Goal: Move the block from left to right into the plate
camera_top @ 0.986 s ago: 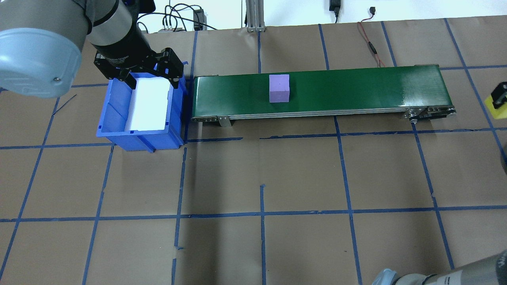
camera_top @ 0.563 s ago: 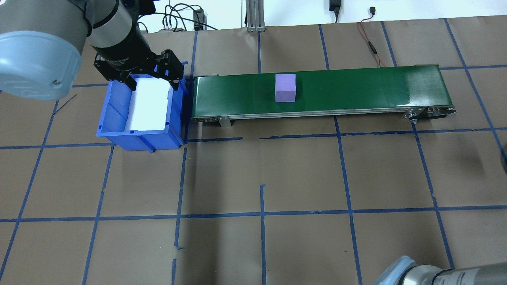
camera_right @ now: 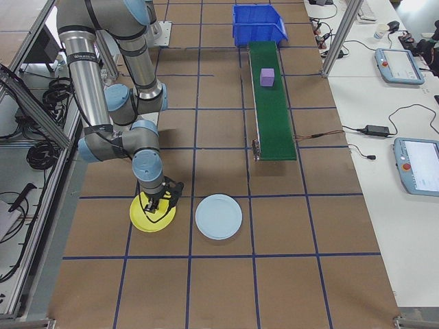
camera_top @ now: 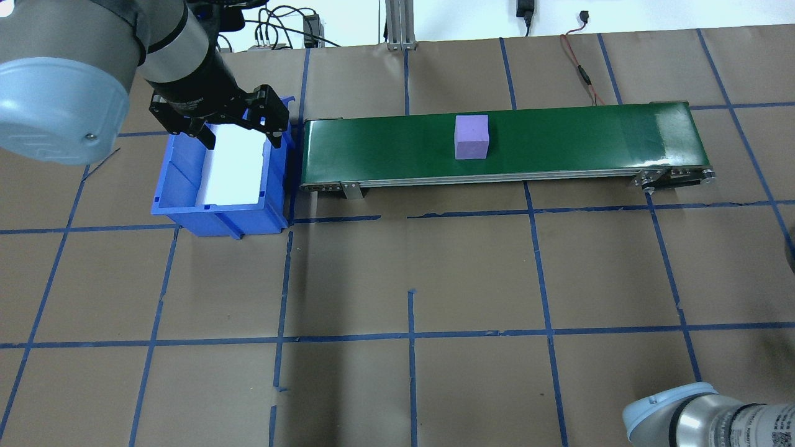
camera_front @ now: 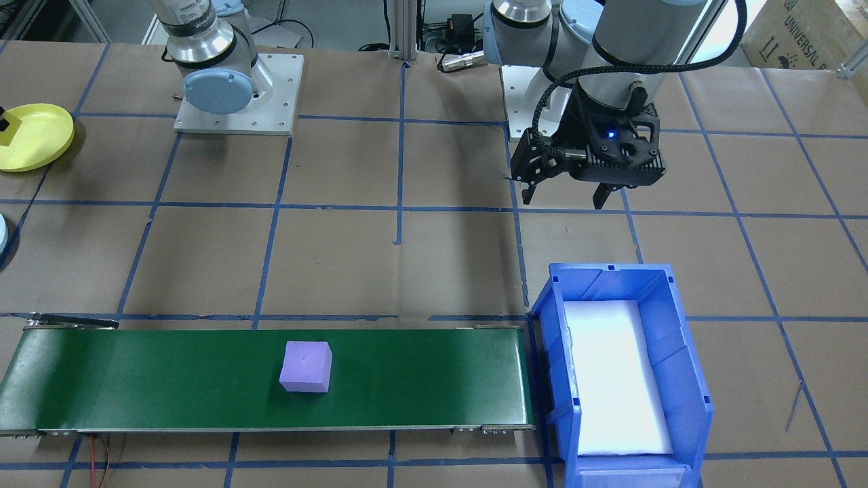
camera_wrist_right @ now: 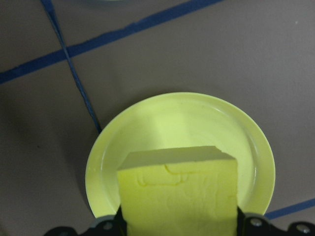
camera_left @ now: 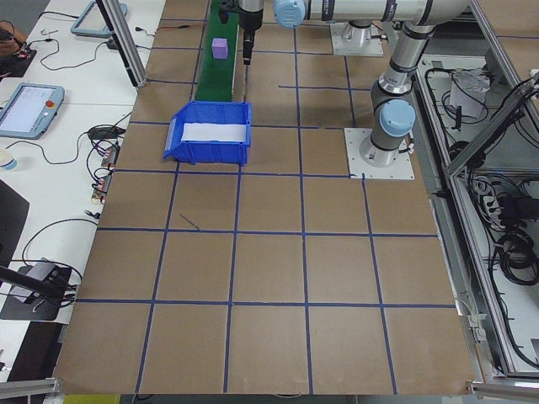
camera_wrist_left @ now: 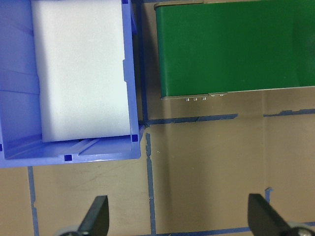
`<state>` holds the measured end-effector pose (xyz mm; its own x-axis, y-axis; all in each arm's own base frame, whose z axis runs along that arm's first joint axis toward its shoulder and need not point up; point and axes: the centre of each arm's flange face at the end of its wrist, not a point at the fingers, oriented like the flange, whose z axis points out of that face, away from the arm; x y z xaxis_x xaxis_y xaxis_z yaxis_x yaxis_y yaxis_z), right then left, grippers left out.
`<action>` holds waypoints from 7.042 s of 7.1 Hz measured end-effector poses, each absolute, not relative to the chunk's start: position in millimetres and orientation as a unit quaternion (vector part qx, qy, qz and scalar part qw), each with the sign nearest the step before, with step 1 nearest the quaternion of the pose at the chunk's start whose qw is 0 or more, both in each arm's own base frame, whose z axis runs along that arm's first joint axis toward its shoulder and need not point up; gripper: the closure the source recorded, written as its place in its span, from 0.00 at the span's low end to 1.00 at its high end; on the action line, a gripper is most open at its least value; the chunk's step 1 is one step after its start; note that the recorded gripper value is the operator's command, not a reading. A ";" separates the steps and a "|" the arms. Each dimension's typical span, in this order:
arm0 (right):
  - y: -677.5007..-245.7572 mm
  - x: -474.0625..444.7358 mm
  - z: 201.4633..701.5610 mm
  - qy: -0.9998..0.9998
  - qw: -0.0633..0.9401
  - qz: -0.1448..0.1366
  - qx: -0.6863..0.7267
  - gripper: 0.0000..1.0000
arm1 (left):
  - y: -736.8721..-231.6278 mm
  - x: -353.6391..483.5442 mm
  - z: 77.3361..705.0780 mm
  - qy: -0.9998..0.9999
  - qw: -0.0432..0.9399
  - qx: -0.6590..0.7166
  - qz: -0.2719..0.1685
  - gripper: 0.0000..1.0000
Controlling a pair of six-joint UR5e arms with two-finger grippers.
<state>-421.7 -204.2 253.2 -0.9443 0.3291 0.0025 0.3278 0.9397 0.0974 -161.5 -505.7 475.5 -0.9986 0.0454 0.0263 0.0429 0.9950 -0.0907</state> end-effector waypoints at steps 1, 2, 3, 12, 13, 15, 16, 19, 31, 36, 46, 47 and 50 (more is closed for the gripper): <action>-193.5 -425.4 247.4 0.983 0.014 0.051 0.175 0.01 | -505.7 -161.7 475.4 -0.999 0.014 -0.022 0.045 0.00; -190.4 -428.4 242.3 0.981 0.019 0.051 0.185 0.00 | -505.7 -161.7 475.4 -0.999 0.015 -0.022 0.045 0.00; -190.3 -431.0 239.0 0.978 0.022 0.050 0.202 0.00 | -505.8 -161.4 475.4 -0.999 0.015 -0.022 0.046 0.00; -526.0 -248.3 346.9 0.998 0.014 -0.028 0.062 0.00 | -505.5 -163.8 475.7 -0.999 0.017 -0.020 0.046 0.00; -555.7 -225.0 345.4 0.996 0.049 -0.052 0.044 0.00 | -505.6 -163.8 477.4 -0.998 0.017 -0.021 0.048 0.00; -600.6 -177.9 339.6 0.989 0.105 -0.099 0.026 0.00 | -505.5 -163.9 478.4 -0.998 0.018 -0.021 0.050 0.00; -616.1 -154.7 331.6 0.986 0.123 -0.107 0.019 0.00 | -505.4 -164.2 478.4 -0.998 0.018 -0.022 0.050 0.00; -630.8 -84.0 325.5 0.984 0.146 -0.104 -0.010 0.00 | -505.5 -164.6 478.1 -0.998 0.018 -0.023 0.052 0.00; -651.9 -84.8 259.4 0.985 0.126 -0.067 0.095 0.33 | -499.2 -149.0 464.8 -1.000 -0.012 -0.017 0.006 0.00; -625.0 -142.9 288.2 0.998 -0.043 -0.040 0.022 0.64 | -500.5 -149.2 466.3 -1.000 -0.007 -0.017 0.012 0.00; -423.1 -426.5 232.8 1.000 -0.025 0.002 0.005 0.00 | -500.7 -150.3 467.3 -1.000 -0.005 -0.016 0.013 0.00; -429.6 -412.8 253.4 0.999 -0.031 -0.003 0.024 0.00 | -500.7 -150.3 467.3 -1.000 -0.005 -0.016 0.013 0.00; -498.1 -247.1 355.6 0.999 -0.042 -0.011 0.022 0.00 | -500.6 -150.5 467.4 -1.000 -0.006 -0.016 0.014 0.00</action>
<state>-247.1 -498.1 355.6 -0.9955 0.0457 0.0824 0.0440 0.9988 -0.0229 -150.5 -500.6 467.4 -0.9994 0.0322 -0.0119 0.0325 0.9991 -0.0268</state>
